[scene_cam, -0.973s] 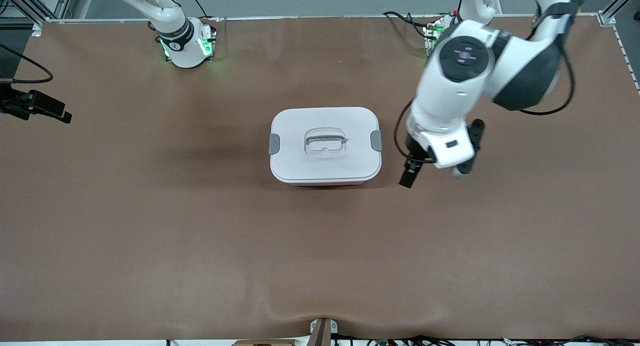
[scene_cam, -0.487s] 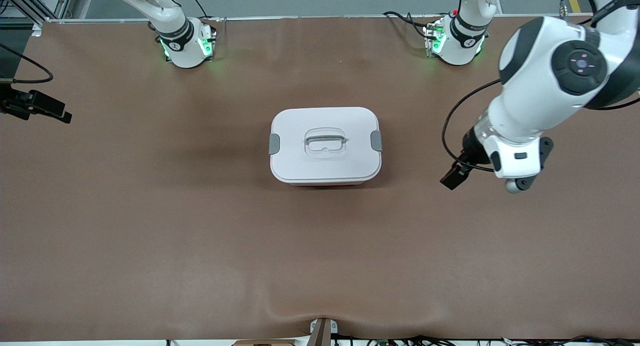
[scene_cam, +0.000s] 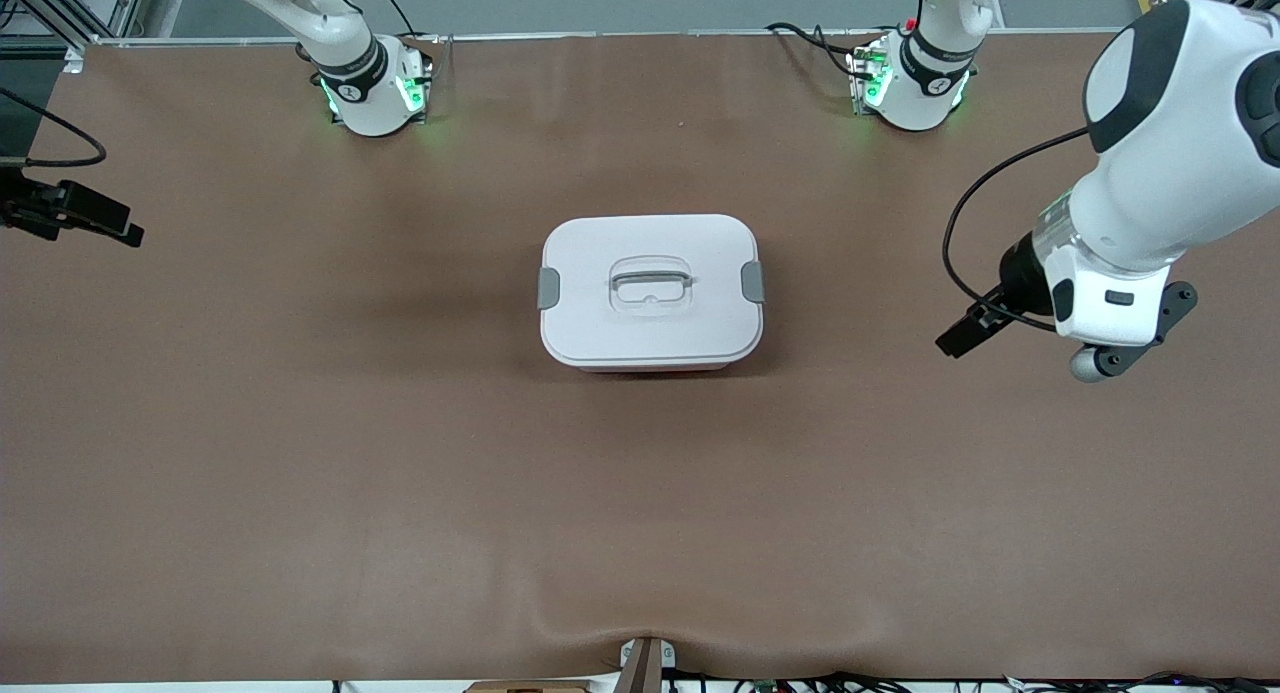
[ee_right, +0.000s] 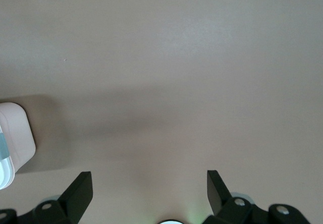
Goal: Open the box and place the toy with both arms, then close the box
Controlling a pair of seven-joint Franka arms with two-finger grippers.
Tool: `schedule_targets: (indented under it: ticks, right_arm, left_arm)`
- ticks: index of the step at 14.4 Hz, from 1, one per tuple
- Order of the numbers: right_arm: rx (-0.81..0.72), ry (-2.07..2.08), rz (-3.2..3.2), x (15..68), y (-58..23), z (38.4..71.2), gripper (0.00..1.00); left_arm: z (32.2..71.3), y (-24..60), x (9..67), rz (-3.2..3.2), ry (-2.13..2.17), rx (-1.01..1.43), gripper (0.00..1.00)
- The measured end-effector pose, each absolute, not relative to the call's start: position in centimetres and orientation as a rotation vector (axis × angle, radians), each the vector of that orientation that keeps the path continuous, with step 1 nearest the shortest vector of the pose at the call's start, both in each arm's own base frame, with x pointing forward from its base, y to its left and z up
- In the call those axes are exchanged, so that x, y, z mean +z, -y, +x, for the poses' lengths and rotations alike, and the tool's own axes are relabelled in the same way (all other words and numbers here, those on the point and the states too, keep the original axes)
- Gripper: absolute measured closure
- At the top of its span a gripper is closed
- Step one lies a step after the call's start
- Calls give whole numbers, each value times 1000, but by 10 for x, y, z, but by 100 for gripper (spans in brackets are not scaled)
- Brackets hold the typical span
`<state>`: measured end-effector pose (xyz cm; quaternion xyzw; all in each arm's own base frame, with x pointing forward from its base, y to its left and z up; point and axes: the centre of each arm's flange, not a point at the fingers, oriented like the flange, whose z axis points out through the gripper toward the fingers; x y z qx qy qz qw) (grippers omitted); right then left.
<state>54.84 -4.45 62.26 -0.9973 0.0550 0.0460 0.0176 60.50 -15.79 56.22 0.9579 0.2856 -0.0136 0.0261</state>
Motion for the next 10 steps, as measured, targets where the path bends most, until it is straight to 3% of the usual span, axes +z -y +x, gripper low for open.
schedule_targets:
  ticks: [10]
  right_arm:
    - [142,-171,-3099,623,44,548,0]
  left_arm:
    - [576,94,609,3100,-557,-129,0]
